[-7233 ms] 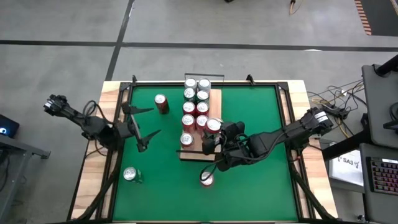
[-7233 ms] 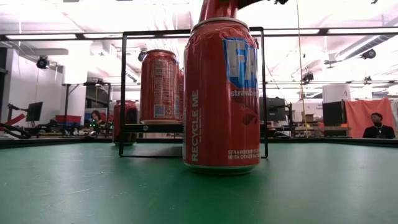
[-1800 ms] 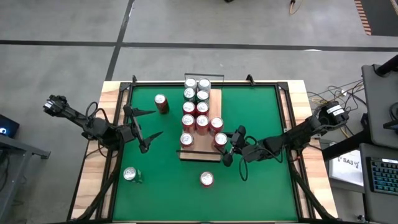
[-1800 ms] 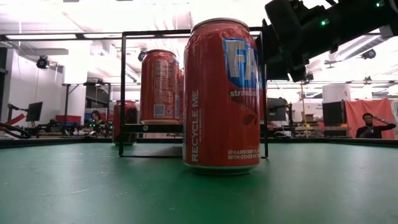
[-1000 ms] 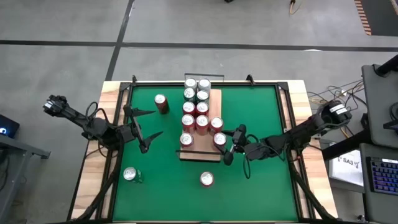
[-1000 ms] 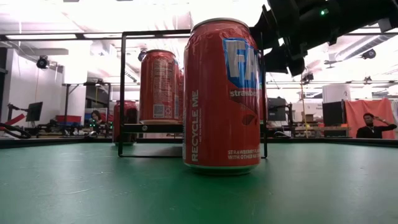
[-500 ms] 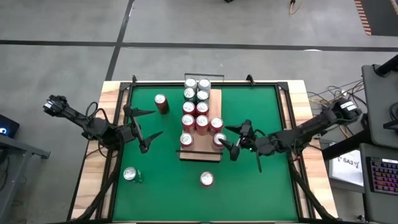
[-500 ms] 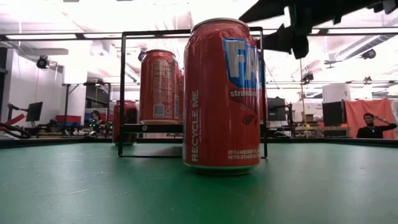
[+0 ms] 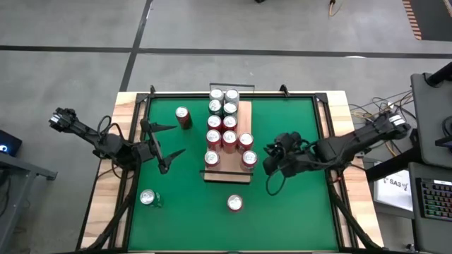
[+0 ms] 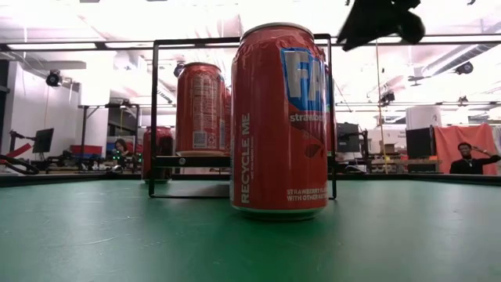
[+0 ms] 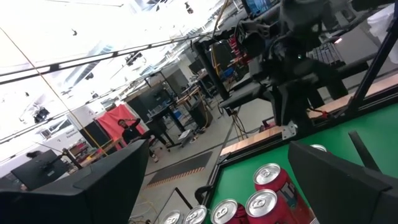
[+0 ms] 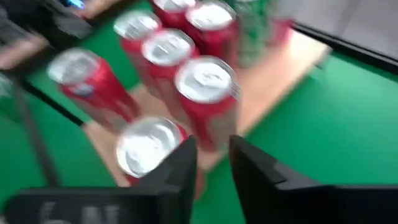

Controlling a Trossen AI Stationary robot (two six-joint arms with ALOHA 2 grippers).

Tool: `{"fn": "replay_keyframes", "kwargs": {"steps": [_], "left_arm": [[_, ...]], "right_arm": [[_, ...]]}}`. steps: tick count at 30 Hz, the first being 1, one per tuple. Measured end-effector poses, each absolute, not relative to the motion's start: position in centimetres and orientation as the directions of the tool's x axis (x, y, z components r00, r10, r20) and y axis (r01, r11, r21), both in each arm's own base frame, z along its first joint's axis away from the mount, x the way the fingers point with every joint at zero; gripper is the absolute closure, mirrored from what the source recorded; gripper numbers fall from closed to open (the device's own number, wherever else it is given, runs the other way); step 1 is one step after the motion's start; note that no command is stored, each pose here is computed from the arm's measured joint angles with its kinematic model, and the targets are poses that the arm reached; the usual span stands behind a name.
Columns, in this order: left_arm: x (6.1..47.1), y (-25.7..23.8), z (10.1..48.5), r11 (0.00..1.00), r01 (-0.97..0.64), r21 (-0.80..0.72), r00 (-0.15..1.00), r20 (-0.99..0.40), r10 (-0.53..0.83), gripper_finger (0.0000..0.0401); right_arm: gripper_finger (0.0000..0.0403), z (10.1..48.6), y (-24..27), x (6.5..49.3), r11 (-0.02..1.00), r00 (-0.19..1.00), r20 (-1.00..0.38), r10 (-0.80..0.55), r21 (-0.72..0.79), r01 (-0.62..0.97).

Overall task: Place canned beverage on shelf
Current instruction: Put the orange soda can on the shelf and aligned with the other orange soda can

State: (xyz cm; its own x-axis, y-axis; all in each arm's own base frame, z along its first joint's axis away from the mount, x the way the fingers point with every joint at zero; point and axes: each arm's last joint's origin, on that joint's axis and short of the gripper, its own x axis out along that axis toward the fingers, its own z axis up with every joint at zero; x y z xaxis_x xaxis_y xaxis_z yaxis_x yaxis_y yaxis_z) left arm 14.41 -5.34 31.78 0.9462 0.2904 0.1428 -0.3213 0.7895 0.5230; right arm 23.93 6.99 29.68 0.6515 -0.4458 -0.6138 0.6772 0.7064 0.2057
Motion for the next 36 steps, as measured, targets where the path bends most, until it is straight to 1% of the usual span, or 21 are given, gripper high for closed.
{"fn": "replay_keyframes", "kwargs": {"steps": [3, 5, 12, 15, 24, 31, 36], "left_arm": [[14.4, -5.3, 31.8, 0.789, -0.321, 0.523, 0.946, 0.142, 0.291, 0.0031], [14.4, -5.3, 31.8, 0.789, -0.321, 0.524, 0.946, 0.142, 0.291, 0.0031], [14.4, -5.3, 31.8, 0.789, -0.321, 0.524, 0.946, 0.142, 0.290, 0.0031], [14.4, -5.3, 31.8, 0.789, -0.321, 0.524, 0.946, 0.142, 0.290, 0.0031], [14.4, -5.3, 31.8, 0.789, -0.321, 0.524, 0.946, 0.141, 0.291, 0.0031], [14.4, -5.3, 31.8, 0.788, -0.321, 0.525, 0.946, 0.141, 0.291, 0.0031], [14.4, -5.3, 31.8, 0.787, -0.321, 0.527, 0.946, 0.141, 0.291, 0.0031]], "right_arm": [[0.0376, 29.3, 7.3, 24.8, 0.692, 0.578, -0.675, -0.459, 0.137, 0.709], [0.0388, 28.7, 7.7, 25.7, 0.702, 0.555, -0.706, -0.440, 0.115, 0.703], [0.0394, 26.6, 8.5, 28.0, 0.705, 0.496, -0.740, -0.455, 0.041, 0.708], [0.0394, 26.2, 8.7, 28.4, 0.701, 0.483, -0.753, -0.446, 0.041, 0.712], [0.0394, 26.2, 9.2, 29.4, 0.722, 0.547, -0.739, -0.393, 0.120, 0.681], [0.0394, 26.4, 9.3, 29.6, 0.756, 0.566, -0.738, -0.368, 0.116, 0.644], [0.0394, 28.0, 9.1, 29.5, 0.761, 0.557, -0.742, -0.374, 0.098, 0.642]]}}
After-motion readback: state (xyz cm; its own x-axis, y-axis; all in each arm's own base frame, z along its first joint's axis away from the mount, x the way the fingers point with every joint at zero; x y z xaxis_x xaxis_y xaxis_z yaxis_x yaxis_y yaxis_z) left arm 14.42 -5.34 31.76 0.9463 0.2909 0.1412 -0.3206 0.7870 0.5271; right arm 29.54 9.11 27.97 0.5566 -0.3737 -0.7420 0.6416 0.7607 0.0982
